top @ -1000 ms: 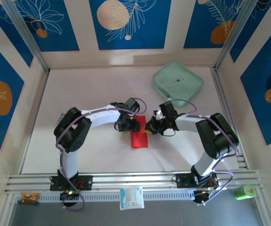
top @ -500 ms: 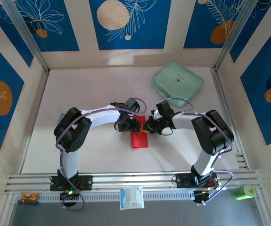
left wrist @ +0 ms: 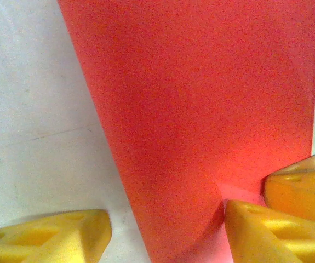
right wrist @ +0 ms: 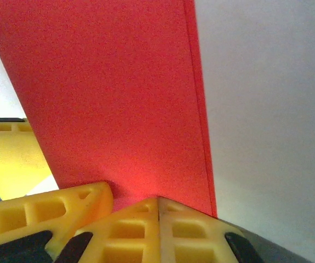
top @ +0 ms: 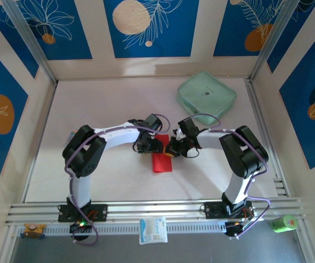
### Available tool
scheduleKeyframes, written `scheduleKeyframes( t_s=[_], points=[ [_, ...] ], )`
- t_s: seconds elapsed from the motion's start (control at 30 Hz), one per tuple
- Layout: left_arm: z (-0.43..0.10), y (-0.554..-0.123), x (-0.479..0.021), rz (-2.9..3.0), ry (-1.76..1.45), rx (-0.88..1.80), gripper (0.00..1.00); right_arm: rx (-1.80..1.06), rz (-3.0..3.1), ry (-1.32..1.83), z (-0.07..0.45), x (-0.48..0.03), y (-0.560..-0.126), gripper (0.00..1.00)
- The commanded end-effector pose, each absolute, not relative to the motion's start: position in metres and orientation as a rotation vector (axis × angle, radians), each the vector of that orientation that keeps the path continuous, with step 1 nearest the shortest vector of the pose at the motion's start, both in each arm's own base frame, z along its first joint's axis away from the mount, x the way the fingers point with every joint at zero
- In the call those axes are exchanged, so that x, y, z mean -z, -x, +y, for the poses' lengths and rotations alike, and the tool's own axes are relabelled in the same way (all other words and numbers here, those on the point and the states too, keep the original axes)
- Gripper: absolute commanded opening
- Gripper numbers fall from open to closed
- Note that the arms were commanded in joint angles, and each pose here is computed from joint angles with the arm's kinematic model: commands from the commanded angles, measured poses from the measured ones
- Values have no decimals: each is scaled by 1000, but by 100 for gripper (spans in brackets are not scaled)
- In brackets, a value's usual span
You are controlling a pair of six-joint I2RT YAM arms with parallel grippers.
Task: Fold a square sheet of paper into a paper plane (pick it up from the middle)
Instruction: Hold the square sheet of paper at the center of the table.
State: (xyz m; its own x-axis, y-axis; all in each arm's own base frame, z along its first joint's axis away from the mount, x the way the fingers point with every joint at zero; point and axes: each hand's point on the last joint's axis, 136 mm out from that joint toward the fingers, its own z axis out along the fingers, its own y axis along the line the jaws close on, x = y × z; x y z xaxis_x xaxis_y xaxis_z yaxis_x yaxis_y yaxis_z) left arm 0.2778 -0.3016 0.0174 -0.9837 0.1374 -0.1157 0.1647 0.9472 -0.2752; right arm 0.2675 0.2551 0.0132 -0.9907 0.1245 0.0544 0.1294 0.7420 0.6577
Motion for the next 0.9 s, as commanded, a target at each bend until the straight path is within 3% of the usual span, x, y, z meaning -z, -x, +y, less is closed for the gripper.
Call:
scheduleKeyframes(
  t_s=[0.0, 0.23, 0.4, 0.53, 0.6, 0.87],
  points=[
    [-312, -277, 25, 3016, -245, 507, 63, 759, -2932, 217, 223, 27, -233, 0],
    [-318, -288, -25, 2903, -213, 599, 66, 734, -2959, 128, 221, 22, -236, 0],
    [-315, -301, -77, 2781, -157, 731, 75, 690, -2967, 134, 218, 22, -238, 0],
    [-311, -311, -98, 2721, -91, 863, 75, 630, -2978, 150, 213, 23, -238, 0],
    [-314, -314, -102, 2696, -80, 955, 69, 630, -2980, 144, 214, 22, -239, 0],
    [-336, -310, -97, 2665, -80, 1200, 25, 677, -2964, 170, 219, 21, -239, 0]
  ],
)
